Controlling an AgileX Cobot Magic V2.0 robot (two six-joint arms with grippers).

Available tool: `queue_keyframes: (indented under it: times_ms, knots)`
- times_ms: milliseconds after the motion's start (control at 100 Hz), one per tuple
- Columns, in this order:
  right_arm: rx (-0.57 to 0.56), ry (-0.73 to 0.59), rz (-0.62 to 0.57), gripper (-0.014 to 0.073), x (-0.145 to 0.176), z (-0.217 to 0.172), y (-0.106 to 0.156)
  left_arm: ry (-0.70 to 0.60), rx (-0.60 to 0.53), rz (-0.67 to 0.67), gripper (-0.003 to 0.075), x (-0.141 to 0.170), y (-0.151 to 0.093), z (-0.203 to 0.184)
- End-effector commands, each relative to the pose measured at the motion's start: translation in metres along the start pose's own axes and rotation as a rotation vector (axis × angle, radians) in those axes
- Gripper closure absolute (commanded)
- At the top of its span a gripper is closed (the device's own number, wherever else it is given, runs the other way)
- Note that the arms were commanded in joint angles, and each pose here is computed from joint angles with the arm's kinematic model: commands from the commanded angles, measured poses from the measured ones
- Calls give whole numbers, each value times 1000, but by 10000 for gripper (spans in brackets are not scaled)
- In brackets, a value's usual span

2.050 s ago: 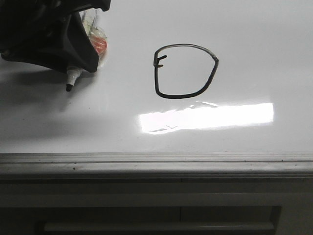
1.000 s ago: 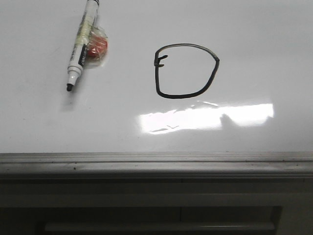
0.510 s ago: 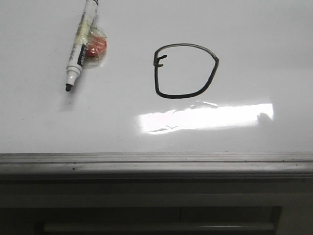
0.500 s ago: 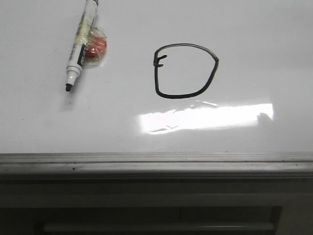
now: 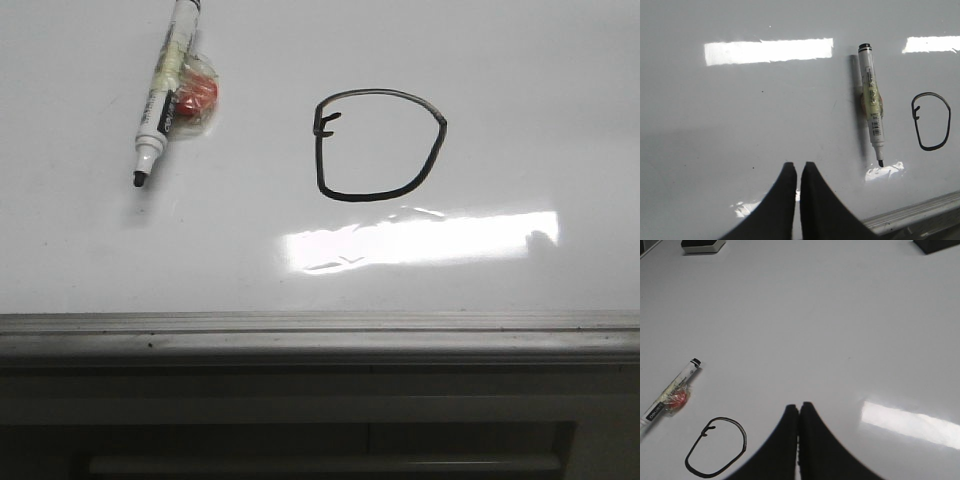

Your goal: Write number 0 on whiteboard

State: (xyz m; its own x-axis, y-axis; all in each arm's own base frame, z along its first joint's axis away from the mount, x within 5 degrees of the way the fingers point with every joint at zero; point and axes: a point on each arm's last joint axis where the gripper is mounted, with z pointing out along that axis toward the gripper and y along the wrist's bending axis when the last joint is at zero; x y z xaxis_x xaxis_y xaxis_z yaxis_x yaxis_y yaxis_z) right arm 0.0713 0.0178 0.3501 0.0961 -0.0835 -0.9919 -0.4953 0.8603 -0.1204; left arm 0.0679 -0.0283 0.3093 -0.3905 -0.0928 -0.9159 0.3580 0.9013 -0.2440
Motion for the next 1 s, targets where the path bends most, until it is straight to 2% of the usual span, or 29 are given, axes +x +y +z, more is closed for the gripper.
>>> queue_keyframes:
  times_ms: [0,150,240,310,410,510,590,670,810,920,990]
  knots:
    - [8,-66,-38,652,-11,0,-1,-65,31,25,740,-11,-4,-2]
    - [8,-66,-38,652,-11,0,-1,-113,-5,183,740,-4,0,5]
    - [8,-66,-38,652,-11,0,-1,-140,30,352,740,8,-2,11]
    - [8,-66,-38,652,-11,0,-1,-182,71,422,740,19,-3,14]
    - [8,-66,-38,652,-11,0,-1,-275,114,394,740,34,-3,15]
    - [8,-66,-38,652,-11,0,-1,-390,124,288,740,50,3,13]
    - [8,-66,-38,652,-11,0,-1,-480,58,217,740,64,13,13]
    - [8,-66,-38,652,-11,0,-1,-505,-12,177,740,77,22,13]
    - [8,-66,-38,652,-11,0,-1,-435,-120,186,740,99,32,17]
    - [8,-66,-38,652,-11,0,-1,-219,-186,161,740,119,39,21]
    - [8,-66,-38,652,-11,0,-1,-151,-204,146,740,126,41,22]
